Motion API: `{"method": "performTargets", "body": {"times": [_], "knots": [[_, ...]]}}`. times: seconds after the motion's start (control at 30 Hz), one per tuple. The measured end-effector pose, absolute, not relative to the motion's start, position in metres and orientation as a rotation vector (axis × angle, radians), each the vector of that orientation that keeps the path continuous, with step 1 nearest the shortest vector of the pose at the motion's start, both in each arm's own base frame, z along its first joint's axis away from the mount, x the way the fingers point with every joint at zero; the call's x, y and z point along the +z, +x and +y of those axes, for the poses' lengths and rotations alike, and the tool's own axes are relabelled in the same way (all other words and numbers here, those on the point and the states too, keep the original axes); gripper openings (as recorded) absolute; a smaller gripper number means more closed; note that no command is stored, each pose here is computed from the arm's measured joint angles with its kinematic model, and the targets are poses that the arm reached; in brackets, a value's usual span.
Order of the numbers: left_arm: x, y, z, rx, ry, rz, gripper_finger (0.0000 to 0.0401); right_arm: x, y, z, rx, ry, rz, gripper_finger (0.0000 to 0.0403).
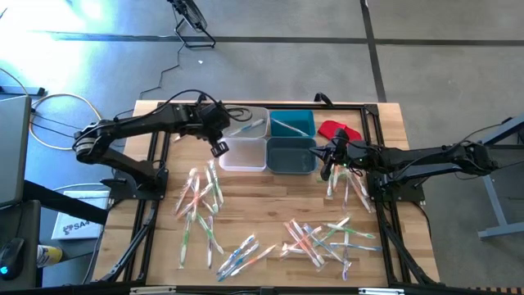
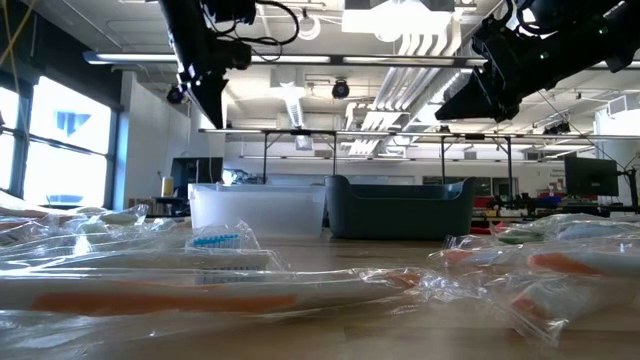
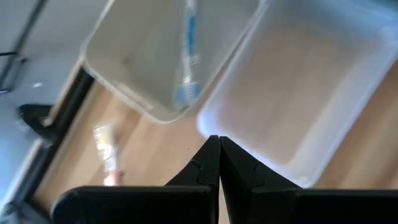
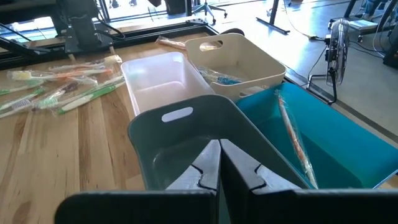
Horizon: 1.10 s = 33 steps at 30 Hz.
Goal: Pick & Place Toothbrushes
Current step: Put the orange toothbrush into the blue bin
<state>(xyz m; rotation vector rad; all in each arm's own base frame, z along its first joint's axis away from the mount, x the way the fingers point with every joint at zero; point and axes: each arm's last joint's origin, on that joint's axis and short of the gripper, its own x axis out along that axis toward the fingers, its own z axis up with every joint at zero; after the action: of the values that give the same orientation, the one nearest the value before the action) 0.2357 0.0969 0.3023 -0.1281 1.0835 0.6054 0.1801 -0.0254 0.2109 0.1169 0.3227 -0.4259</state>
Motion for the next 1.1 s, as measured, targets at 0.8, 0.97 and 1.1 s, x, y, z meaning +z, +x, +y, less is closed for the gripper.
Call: {"method": "performTargets", "body": {"times": [0.8,0.97,1.1], "knots": [[0.278,0.162,0.185,0.9,-0.54,1.139,0.0,0.211,0.18,-0.025,-0.427,0.12,0.322,0.0002],[0.268,0.149,0.201,0.997,-0.609,1.058,0.0,0.211,0.18,-0.025,-0.427,0.121,0.322,0.0002],[0.266,0.142,0.211,1.072,-0.656,0.974,0.0,0.211,0.18,-0.025,-0.427,0.121,0.322,0.0002]]}}
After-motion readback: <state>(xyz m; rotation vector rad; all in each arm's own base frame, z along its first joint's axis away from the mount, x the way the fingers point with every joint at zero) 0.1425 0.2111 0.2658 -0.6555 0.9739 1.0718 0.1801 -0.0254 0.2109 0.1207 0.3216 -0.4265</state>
